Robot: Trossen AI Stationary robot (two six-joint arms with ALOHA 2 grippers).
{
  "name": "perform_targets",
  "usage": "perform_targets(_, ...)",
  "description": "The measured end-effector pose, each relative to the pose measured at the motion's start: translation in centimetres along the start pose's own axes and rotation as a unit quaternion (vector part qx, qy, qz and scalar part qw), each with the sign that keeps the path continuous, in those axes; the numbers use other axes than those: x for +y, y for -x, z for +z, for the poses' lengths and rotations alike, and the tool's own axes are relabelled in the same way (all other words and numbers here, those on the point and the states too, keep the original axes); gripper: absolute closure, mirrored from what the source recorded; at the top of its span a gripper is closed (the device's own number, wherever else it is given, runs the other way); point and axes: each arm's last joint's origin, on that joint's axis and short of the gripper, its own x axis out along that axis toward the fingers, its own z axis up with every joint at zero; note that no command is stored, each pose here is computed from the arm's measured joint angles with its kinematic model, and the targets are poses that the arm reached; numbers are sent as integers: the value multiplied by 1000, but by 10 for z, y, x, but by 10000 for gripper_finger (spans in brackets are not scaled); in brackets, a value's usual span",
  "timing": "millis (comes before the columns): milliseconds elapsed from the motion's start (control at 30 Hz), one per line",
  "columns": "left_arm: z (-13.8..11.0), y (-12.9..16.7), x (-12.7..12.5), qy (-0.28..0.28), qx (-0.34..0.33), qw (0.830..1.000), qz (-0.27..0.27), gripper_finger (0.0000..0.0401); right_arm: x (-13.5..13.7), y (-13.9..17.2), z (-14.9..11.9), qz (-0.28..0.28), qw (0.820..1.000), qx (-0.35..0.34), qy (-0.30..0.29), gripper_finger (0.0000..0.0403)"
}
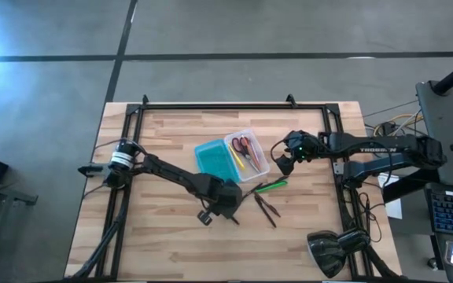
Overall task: Pick & place school supplies into a supply box
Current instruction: Put the black pen into the blue supply box
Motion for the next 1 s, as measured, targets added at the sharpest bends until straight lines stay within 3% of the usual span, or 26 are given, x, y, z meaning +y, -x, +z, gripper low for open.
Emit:
perform_targets(133, 5, 6, 3, 44, -4, 999, 1, 382, -2, -3, -4, -4, 1000, 6, -2, 123)
perform_targets(300, 21, 24, 9, 148, -41, 988, -26, 384, -2, -3, -4, -4, 1000, 6, -9, 131)
perform_targets(433, 32, 40, 11, 228, -61, 968, -80, 384, -2, -1, -4, -2, 1000, 4, -20, 137)
perform_targets(533, 37, 52, 16, 316, -75, 938, -118, 384, -2, 1, -4, 1, 999, -2, -40, 143)
perform_targets(633, 33, 62, 26, 434, -82, 887, -132, 384, -4, 6, -3, 0, 998, -14, -58, 146)
perform_targets(767, 23, 72, 50, 587, -112, 792, -122, 384, -5, 15, -3, 8, 997, -27, -66, 147)
perform_targets(867, 16, 88, 74, 680, -191, 699, -114, 384, -9, 23, -5, 0, 997, -39, -68, 148)
perform_targets(1000, -4, 107, 106, 760, -301, 572, -63, 384, -14, 33, -8, -13, 996, -52, -75, 151)
